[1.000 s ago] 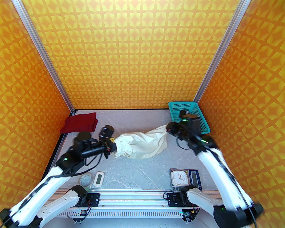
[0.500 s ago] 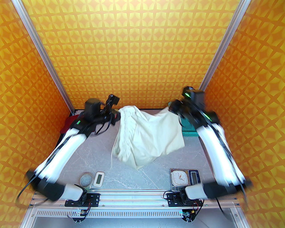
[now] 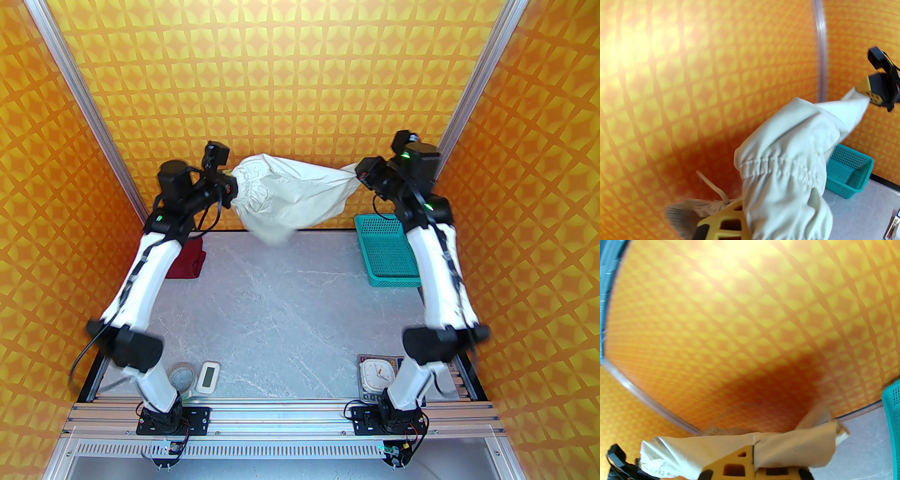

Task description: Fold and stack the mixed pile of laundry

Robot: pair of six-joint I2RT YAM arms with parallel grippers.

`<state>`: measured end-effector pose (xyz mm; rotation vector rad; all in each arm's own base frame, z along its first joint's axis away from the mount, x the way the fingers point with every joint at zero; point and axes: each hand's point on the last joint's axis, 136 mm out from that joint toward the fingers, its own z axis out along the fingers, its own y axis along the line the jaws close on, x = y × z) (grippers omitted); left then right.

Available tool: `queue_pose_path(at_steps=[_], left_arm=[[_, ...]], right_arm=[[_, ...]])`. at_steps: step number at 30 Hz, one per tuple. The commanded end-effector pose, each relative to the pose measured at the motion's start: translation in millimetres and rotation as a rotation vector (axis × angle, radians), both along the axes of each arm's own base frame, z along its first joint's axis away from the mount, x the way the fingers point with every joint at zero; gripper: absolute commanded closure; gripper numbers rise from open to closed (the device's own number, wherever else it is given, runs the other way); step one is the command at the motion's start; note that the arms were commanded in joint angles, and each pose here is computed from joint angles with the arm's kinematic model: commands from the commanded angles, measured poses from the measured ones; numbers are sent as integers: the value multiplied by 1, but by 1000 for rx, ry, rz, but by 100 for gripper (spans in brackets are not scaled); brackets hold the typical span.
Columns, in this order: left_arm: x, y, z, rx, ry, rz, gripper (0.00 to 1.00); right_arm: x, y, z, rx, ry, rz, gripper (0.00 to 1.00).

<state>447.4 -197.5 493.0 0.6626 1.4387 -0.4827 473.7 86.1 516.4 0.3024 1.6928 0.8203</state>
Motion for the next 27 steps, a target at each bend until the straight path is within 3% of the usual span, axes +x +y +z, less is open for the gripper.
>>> queue_pose_path(at_steps=[1,2,5,7,8,9,11,14,19,21,24,27], left_arm=[[-46,-10,-35,54,-9,-76,89],[-59,-15,-63,71,46,-97,82],[-110,-40,-148,116,210,-199,35],[-144,-52,-203,117,353,-254,20],[-162,-57,-229,112,432,-275,17],[-178,-60,-251,94,508,-289,15],[-208,-64,-277,64,602,-312,15],[-232,-60,-298,13,715,-299,16],[-231,-42,-308,4,791,-175,22],[-210,-28,-321,-1,886,-30,38],[-185,-5,-357,-53,1127,178,74],[-178,10,-380,-80,1230,321,80]], right_arm=[[-10,3,-44,50,61,30,100],[-17,4,-70,60,95,39,100],[-50,8,-170,86,232,67,100],[-78,6,-240,76,345,62,100],[-99,6,-274,61,403,72,90],[-122,3,-313,29,480,70,73],[-166,-3,-367,-12,607,60,54],[-217,-25,-405,-120,722,-14,40],[-219,-42,-365,-221,639,-79,33],[-206,-32,-357,-219,652,-25,35],[-185,-6,-351,-239,676,74,41],[-173,41,-345,-304,660,195,42]])
